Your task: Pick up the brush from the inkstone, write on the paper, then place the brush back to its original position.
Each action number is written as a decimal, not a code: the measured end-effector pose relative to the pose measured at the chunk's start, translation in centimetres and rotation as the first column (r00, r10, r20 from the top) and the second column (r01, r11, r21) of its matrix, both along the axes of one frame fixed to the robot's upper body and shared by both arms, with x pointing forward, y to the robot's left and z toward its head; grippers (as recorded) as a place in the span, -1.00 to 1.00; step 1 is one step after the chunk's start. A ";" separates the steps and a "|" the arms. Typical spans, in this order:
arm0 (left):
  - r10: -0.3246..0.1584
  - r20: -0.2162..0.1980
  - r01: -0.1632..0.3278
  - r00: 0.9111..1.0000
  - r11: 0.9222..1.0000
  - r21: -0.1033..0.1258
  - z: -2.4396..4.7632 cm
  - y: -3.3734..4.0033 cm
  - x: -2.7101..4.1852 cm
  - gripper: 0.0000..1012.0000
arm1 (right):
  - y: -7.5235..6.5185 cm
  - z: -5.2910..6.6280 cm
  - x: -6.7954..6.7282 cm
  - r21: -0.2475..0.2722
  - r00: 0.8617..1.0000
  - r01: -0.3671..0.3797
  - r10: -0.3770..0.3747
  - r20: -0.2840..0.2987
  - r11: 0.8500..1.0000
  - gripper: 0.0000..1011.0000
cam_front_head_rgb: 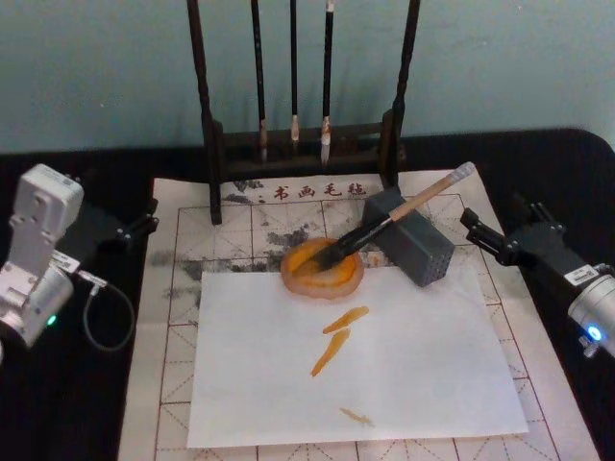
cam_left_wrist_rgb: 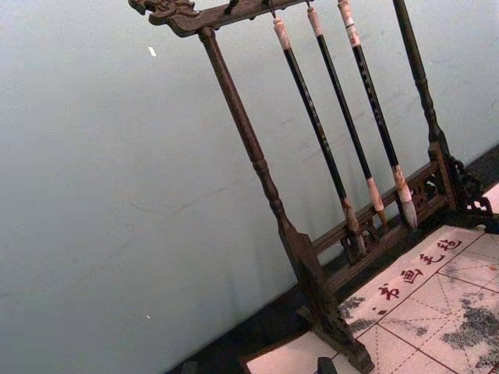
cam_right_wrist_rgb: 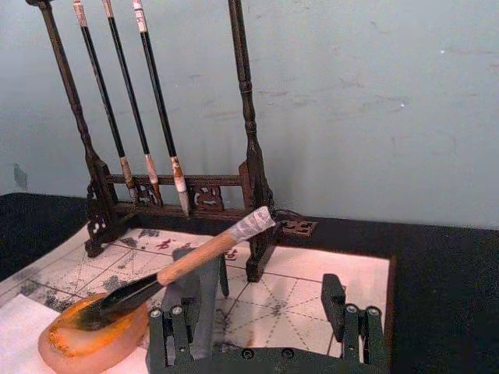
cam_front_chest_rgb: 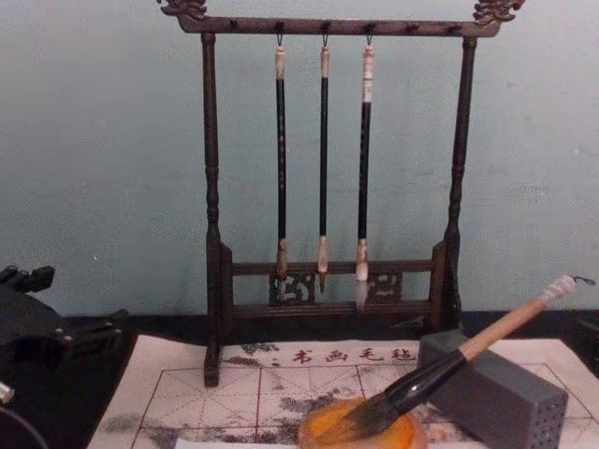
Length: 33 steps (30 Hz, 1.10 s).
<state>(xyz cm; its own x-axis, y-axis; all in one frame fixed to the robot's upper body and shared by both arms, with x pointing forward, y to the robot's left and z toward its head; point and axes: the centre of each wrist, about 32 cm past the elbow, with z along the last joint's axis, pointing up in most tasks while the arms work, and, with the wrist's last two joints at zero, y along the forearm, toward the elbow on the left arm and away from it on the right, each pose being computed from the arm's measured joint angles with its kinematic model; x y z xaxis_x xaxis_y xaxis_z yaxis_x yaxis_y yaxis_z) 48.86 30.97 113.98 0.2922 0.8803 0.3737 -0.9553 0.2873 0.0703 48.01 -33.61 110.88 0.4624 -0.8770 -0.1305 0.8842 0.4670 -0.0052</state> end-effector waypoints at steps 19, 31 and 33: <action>0.000 0.000 0.000 1.000 1.000 0.000 0.00 0.00 0.00 0.98 | 0.0 0.0 0.0 0.000 1.000 0.000 0.000 0.000 1.000 0.98; 0.000 0.000 0.000 1.000 1.000 0.000 0.00 0.00 0.00 0.98 | 0.0 0.0 0.0 0.000 1.000 0.000 0.000 0.000 1.000 0.98; 0.000 0.000 0.000 1.000 1.000 0.000 0.00 0.00 0.00 0.98 | 0.0 0.0 0.0 0.000 1.000 0.000 0.000 0.000 1.000 0.98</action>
